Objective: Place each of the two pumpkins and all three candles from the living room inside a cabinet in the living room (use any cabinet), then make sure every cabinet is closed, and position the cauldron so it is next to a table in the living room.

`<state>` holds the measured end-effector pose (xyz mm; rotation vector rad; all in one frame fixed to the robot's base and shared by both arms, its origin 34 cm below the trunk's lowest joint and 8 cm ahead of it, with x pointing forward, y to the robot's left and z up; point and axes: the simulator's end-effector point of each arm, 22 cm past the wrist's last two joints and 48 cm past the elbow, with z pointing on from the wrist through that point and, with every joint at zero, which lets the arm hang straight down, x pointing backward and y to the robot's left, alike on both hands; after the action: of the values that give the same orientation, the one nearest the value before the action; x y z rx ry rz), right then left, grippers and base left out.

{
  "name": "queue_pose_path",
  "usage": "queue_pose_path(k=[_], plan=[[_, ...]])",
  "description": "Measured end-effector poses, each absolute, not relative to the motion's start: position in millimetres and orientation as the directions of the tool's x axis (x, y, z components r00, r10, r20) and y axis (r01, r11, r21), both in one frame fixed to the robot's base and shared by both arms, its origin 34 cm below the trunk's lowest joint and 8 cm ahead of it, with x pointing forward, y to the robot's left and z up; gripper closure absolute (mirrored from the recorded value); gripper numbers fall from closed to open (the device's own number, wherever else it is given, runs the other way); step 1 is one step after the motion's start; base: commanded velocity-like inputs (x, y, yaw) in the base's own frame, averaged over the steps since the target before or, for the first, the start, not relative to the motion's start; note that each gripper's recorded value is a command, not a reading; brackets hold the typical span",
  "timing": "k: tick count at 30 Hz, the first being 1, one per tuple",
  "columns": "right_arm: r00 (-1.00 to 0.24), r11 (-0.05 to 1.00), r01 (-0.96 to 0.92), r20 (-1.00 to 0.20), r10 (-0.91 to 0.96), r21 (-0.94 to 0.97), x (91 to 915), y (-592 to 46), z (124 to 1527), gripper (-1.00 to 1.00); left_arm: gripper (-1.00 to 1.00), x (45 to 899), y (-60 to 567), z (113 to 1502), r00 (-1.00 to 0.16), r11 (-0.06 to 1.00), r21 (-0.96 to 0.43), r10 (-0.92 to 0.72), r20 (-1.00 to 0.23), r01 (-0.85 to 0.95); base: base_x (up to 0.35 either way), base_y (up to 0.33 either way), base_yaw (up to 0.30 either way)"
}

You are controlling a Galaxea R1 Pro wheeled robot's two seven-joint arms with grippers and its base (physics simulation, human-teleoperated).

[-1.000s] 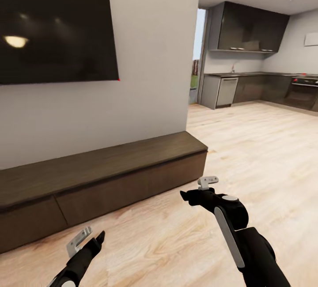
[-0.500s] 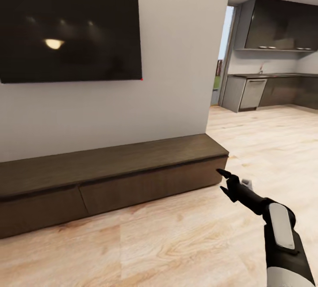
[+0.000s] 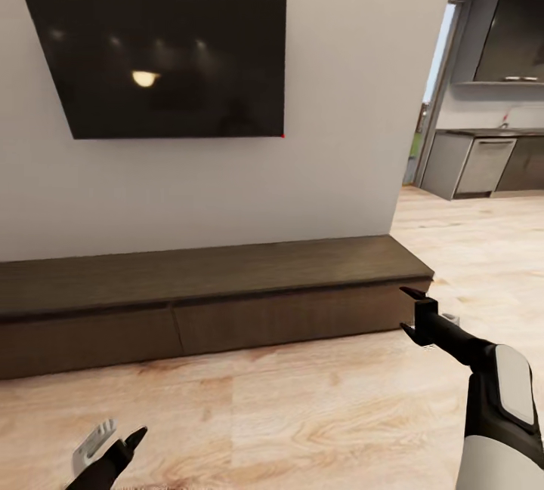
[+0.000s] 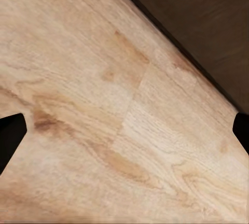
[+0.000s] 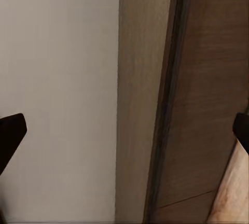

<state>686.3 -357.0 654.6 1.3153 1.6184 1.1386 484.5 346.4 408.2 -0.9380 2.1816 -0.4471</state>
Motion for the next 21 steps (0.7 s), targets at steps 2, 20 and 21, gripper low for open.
queue_pose_path(k=[2, 20, 21], plan=[[-0.192, 0.072, 0.316, -0.010, 0.981, 0.946, 687.1, -354.3, 654.1, -1.00, -1.00, 485.6, 335.3, 405.5, -0.504, 0.685, -0.551, -0.726, -0.468, -0.475, 0.000, -0.003, 0.300], [-0.126, -0.087, 0.387, 0.146, 0.981, 0.918, 700.1, -335.5, 585.9, -1.00, -1.00, 479.7, 332.2, 400.6, -0.524, 0.703, -0.535, -0.709, -0.473, -0.469, 0.190, -0.204, 0.085], [-0.127, -0.087, 0.385, 0.146, 0.981, 0.919, 700.6, -334.6, 586.4, -1.00, -1.00, 479.5, 332.3, 400.5, -0.524, 0.703, -0.534, -0.708, -0.473, -0.469, 0.232, -0.256, 0.001]])
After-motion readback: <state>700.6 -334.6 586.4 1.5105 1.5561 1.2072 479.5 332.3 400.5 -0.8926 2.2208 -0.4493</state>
